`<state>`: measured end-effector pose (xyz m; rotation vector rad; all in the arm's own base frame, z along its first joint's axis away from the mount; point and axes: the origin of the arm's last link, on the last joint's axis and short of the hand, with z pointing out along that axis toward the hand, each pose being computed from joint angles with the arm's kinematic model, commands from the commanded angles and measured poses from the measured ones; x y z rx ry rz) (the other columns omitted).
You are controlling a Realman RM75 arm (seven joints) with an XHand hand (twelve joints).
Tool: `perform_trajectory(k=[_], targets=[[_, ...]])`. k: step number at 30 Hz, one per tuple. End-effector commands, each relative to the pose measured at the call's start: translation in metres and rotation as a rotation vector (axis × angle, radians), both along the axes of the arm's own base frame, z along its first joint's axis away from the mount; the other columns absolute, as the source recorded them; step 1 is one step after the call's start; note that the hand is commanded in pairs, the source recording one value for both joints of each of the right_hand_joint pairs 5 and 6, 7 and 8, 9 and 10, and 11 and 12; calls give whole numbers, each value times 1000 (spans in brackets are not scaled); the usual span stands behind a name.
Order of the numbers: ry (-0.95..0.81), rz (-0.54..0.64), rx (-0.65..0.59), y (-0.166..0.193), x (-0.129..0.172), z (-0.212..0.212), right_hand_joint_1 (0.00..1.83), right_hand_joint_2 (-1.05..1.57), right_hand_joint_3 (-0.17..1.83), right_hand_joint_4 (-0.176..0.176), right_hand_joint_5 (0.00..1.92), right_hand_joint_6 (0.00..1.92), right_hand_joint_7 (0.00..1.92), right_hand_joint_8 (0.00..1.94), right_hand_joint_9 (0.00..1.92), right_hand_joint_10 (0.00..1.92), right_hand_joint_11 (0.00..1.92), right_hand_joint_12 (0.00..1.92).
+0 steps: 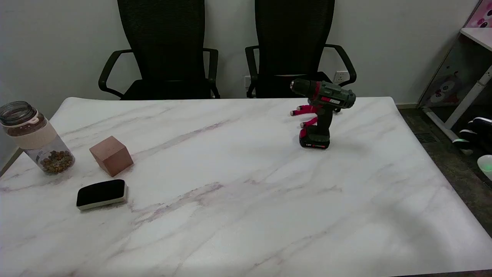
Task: Pick up the power screwdriver.
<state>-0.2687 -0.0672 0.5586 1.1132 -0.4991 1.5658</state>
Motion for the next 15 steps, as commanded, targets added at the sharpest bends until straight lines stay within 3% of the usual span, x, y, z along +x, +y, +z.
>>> perform_trajectory(k=[1,3,5,7,15], targets=[[-25,-154,59,-38,-16,15,979,-87,814,-38,545,545,545,545,597,597,700,700],[-53,-188,58,-53,-23,18,976,-194,821,9,513,513,513,513,567,567,649,649],[-76,-229,63,-73,-31,20,940,-363,844,119,465,465,465,465,500,500,555,555],[-81,-293,79,-95,-43,22,965,-462,833,168,424,424,424,424,472,472,499,499],[-128,-243,171,-166,-55,-3,982,-655,909,176,339,339,339,339,362,362,371,371]])
